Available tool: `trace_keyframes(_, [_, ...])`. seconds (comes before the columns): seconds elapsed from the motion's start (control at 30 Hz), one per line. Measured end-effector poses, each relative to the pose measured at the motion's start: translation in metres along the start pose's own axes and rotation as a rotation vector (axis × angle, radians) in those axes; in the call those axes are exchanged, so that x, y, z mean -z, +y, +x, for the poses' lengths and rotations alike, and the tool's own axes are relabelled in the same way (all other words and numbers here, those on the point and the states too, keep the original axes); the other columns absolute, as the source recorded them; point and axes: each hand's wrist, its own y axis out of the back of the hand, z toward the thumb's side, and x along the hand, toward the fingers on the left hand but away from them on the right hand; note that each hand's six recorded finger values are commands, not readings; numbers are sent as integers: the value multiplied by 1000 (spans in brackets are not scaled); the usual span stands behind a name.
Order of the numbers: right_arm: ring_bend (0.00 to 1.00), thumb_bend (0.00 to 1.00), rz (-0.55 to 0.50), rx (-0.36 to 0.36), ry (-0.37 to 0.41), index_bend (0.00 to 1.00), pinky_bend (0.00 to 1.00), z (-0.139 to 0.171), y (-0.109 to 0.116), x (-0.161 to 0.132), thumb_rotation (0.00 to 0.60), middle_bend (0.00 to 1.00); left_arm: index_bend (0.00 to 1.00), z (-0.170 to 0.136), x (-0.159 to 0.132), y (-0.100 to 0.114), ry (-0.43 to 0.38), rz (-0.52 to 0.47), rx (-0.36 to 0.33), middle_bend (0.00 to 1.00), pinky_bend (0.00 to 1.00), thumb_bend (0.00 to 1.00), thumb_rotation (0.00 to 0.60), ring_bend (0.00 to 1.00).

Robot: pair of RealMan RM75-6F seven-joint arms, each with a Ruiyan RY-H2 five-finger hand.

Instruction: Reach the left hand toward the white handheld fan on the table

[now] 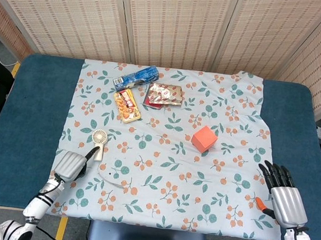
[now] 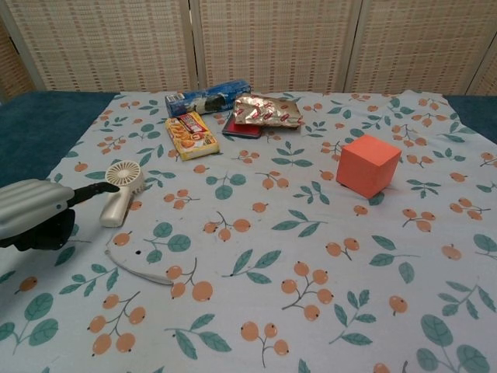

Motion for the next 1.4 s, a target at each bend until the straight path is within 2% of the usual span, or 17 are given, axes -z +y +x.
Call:
trace_keyframes(0.7, [0,163,5,6,-10,0,0,0,1,2,600,0,0,5,6,-4,17,22,18,952,967,1000,600,823])
trace_keyframes(1.07, [0,163,6,8,-8,0,0,0,2,2,600,0,0,5,11,-14,26,50,74,956,967,1000,600,823])
trace_keyframes(1.2, [0,162,8,9,-10,0,0,0,2,2,600,0,0,4,9,-7,18,43,39,953,967,1000,600,823])
trace_keyframes(1.27, [0,162,8,9,-9,0,0,0,2,2,600,0,0,1,5,3,4,35,-11,934,959,958,600,813])
trace_keyframes(1.33, [0,162,7,8,-5,0,0,1,2,1,600,0,0,-4,1,14,-13,23,-67,898,942,846,600,790])
trace_keyframes(1.4, [0,163,6,10,0,0,0,1,2,-1,600,0,0,-12,-3,29,-34,7,-141,825,916,680,600,754])
